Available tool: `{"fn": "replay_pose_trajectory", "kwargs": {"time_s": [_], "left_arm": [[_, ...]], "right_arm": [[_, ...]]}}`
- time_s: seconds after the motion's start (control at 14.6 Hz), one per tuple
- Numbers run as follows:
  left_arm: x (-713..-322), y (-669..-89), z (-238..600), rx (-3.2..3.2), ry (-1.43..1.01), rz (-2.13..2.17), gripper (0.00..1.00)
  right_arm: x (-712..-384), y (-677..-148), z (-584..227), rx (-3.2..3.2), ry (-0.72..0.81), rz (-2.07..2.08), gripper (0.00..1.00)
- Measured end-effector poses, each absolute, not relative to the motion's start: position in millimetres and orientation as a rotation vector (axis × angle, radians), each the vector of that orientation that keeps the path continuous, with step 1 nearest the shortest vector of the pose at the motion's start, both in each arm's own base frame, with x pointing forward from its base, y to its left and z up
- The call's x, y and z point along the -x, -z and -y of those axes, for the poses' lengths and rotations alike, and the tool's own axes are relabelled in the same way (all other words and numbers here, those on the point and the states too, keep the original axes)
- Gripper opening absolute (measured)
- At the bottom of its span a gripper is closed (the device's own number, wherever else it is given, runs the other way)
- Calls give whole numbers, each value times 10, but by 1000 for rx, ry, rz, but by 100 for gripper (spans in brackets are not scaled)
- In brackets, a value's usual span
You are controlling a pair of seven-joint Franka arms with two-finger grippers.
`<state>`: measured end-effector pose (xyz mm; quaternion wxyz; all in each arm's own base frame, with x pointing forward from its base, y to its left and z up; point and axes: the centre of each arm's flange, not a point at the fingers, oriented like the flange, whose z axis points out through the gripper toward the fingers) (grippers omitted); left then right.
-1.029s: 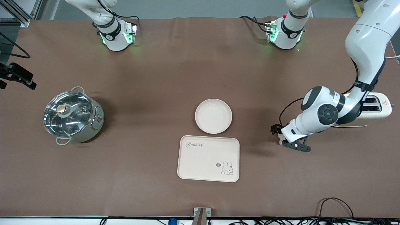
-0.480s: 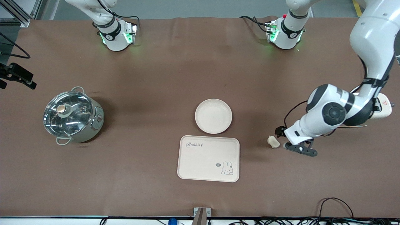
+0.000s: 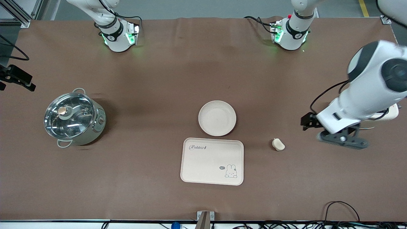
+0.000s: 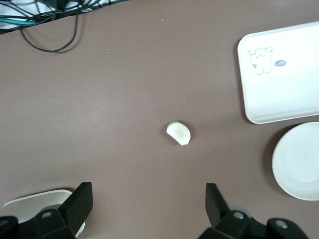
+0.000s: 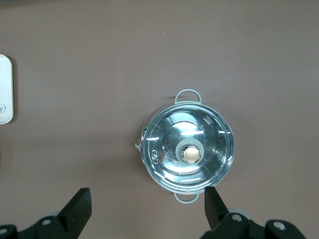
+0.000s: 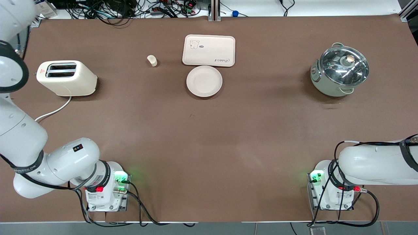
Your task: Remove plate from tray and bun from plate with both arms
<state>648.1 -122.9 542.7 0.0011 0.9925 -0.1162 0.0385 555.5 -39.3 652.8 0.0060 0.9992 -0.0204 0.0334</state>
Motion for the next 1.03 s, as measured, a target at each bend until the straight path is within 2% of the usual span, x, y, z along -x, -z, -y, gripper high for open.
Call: {"fn": "replay_pose_trajectory", "kwargs": {"time_s": [0.41, 0.75, 1.03], "left_arm": [[-6140, -6057, 887, -3101, 6, 310, 100], [-5858, -6559, 737, -3163, -60, 261, 100], [-5653, -6515, 477, -3126, -48, 199, 100]], "right_arm": [[-5558, -6518, 414, -3129, -102, 69, 100], [-5558, -6518, 417, -3130, -102, 69, 100], [-5558, -6517, 419, -3130, -102, 69, 100]]}}
